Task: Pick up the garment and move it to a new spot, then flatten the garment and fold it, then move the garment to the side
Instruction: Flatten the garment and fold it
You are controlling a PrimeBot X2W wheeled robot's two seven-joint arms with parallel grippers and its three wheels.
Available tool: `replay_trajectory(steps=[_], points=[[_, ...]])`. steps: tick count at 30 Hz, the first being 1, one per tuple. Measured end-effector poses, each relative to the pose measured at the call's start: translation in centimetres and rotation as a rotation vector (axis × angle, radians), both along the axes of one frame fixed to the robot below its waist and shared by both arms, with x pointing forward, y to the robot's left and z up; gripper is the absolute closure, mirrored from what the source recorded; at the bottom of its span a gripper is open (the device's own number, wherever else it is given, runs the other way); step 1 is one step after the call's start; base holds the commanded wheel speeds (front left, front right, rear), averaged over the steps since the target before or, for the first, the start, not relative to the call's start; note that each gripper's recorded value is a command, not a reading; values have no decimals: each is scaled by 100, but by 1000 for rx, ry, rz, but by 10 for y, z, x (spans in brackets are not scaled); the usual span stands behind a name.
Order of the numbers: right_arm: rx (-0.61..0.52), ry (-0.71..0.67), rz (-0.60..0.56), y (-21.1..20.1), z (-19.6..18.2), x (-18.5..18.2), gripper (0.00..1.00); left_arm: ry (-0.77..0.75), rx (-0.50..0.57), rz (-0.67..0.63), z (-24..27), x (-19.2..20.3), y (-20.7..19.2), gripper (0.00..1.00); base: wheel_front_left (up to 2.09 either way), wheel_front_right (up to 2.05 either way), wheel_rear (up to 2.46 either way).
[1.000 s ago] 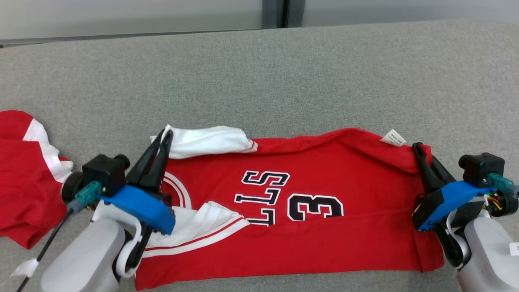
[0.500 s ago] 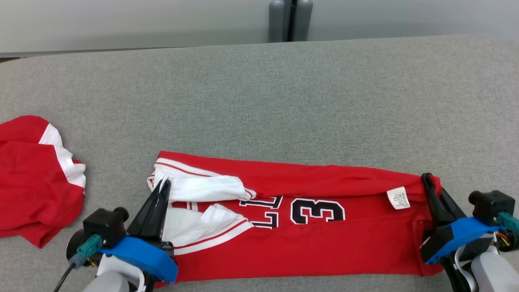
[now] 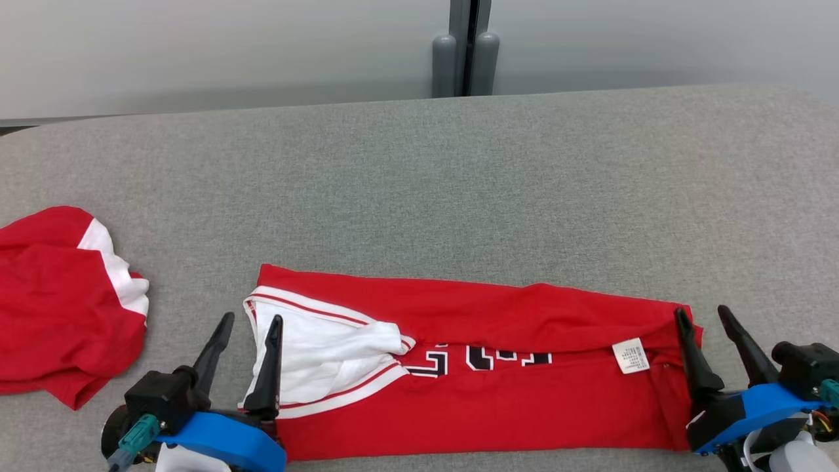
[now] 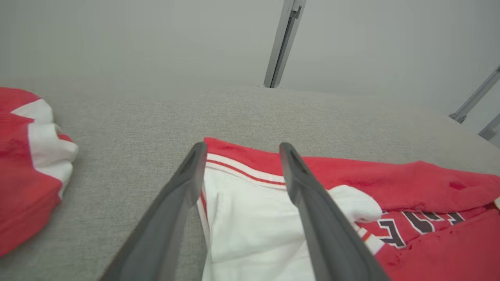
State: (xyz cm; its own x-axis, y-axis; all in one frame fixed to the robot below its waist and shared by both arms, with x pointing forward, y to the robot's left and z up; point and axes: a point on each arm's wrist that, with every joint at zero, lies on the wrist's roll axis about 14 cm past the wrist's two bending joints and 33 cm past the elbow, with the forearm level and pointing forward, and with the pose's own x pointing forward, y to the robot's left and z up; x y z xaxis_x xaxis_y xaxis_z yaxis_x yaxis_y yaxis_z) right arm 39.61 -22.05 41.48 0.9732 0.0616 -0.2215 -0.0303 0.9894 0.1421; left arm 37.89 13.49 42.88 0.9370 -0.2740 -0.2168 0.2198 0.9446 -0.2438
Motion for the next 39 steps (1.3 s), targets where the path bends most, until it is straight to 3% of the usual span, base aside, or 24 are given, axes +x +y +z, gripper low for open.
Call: replay_trajectory(steps=[10,15,30,31,32,34,35,39], points=[[5,-73,-53,-17,24,6,0,-207,61,151,51,15,24,0,0,0,0],[13,12,-66,-17,6,5,0,-263,106,216,63,14,39,0,0,0,0],[81,281,-49,14,-56,-23,0,-204,150,283,38,6,58,0,0,0,0],[87,289,-48,16,-57,-24,4,-202,152,283,37,6,59,0,0,0,0],[97,295,-48,18,-58,-25,28,-200,156,285,36,6,60,0,0,0,0],[115,301,-52,20,-60,-26,61,-197,166,283,35,5,61,0,0,0,0],[125,303,-56,20,-60,-26,100,-196,169,286,34,5,61,0,0,0,0],[157,299,-56,28,-59,-26,100,-194,175,282,33,4,61,0,0,0,0]])
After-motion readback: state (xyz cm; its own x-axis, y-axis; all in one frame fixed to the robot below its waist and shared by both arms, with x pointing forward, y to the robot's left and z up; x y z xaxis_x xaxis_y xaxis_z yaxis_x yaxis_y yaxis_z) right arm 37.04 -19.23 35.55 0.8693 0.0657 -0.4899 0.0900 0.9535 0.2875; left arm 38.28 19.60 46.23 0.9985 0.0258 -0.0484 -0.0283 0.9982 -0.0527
